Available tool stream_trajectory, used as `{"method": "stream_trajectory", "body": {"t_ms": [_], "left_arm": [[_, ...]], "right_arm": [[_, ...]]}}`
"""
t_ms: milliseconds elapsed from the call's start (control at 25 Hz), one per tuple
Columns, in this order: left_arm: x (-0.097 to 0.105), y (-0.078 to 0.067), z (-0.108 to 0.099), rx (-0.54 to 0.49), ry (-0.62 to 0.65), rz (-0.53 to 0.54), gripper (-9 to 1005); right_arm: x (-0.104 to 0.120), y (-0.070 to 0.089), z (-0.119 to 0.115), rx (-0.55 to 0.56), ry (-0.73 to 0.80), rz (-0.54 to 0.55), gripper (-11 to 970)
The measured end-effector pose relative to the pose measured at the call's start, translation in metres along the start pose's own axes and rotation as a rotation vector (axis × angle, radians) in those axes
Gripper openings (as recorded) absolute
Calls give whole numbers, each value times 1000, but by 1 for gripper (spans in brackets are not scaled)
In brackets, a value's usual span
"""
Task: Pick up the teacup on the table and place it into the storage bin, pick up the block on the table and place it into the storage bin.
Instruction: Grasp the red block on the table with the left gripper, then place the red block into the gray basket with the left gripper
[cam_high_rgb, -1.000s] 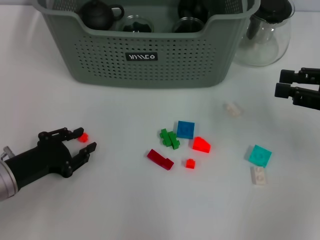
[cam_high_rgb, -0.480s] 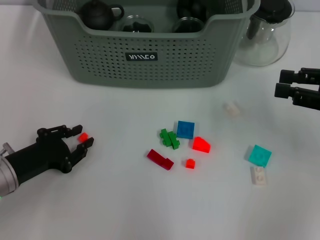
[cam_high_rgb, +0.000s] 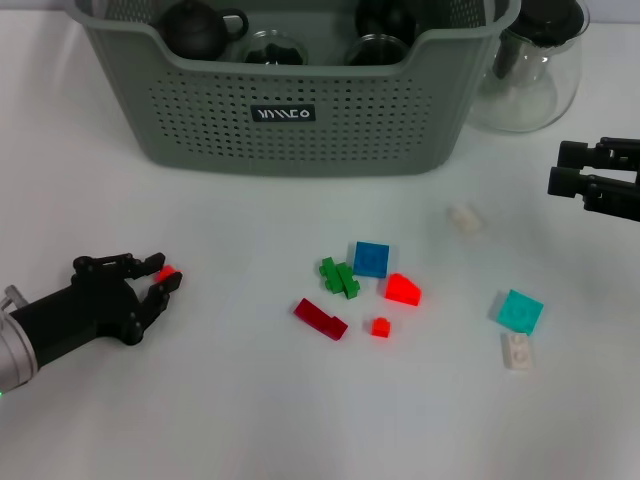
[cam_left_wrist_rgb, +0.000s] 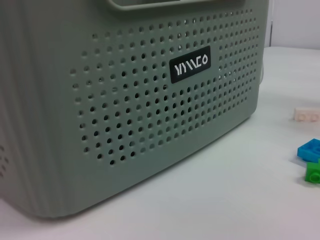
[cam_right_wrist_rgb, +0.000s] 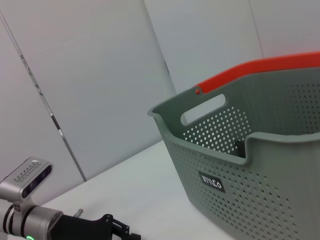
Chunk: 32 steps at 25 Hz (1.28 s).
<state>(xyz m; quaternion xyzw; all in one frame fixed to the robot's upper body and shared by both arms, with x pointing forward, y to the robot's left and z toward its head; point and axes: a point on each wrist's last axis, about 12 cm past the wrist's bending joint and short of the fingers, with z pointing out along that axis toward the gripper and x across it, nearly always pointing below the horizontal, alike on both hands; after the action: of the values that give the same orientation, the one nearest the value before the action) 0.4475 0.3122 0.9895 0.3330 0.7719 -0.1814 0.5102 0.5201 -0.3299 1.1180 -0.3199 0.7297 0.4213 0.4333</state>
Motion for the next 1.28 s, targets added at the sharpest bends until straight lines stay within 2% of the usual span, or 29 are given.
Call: {"method": "stream_trajectory", "body": {"t_ms": [200, 440, 680, 800, 1040, 1160, 1280], "left_arm": [[0, 1, -2, -5, 2, -7, 258], [-7, 7, -11, 3, -46, -78, 166], [-23, 20, -22, 69, -92, -190, 156], [-39, 27, -26, 157, -141, -268, 160], [-96, 43, -31, 420, -320, -414, 167], [-138, 63, -27, 539, -382, -470, 171], [-178, 86, -14, 561, -394, -487, 175]], "right_arm": [[0, 0, 0, 1, 0, 1, 488], [1, 0, -1, 3, 1, 1, 488], [1, 0, -1, 4, 2, 2, 488], [1, 0, -1, 1, 1, 1, 488], [0, 0, -1, 0, 1, 1, 489], [0, 0, 0, -1, 0, -1, 490], [-1, 0, 1, -2, 0, -2, 490]]}}
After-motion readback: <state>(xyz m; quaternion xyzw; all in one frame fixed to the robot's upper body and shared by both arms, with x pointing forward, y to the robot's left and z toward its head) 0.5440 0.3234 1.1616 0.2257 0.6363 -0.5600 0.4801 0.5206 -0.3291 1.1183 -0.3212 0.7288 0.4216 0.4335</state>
